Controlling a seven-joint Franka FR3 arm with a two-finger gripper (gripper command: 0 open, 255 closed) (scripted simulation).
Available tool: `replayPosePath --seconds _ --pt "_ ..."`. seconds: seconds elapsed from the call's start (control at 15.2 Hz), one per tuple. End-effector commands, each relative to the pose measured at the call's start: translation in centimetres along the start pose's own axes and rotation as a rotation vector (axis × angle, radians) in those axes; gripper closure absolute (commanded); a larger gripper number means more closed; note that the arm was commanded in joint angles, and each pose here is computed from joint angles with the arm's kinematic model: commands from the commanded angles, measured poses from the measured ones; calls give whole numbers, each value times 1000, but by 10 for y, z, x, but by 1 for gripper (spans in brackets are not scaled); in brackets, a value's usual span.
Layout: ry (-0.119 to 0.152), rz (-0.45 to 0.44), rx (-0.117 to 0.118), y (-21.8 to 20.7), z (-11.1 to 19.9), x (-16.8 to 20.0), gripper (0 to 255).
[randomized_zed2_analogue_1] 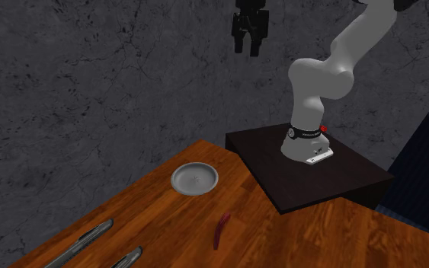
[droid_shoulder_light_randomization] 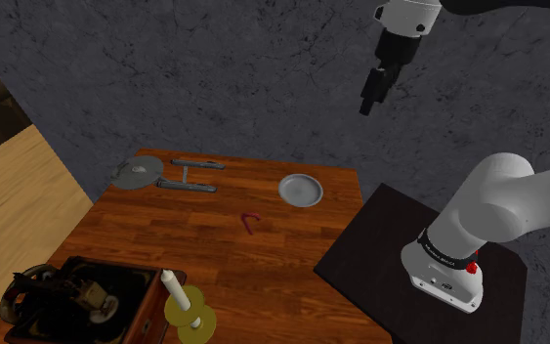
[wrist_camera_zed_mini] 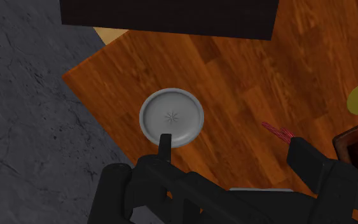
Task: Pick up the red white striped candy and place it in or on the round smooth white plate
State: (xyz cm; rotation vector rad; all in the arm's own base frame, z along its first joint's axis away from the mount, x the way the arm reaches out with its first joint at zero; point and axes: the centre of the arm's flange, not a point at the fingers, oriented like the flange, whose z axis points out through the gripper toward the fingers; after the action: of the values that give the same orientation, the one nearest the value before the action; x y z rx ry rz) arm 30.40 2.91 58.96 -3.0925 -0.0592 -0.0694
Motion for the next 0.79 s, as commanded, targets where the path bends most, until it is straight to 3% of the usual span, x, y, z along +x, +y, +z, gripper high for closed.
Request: replayPosePath --seconds 0.0,0.73 --pt "0 0 0 0 0 0 0" --pt "107 179 -56 -108 106 4 0"
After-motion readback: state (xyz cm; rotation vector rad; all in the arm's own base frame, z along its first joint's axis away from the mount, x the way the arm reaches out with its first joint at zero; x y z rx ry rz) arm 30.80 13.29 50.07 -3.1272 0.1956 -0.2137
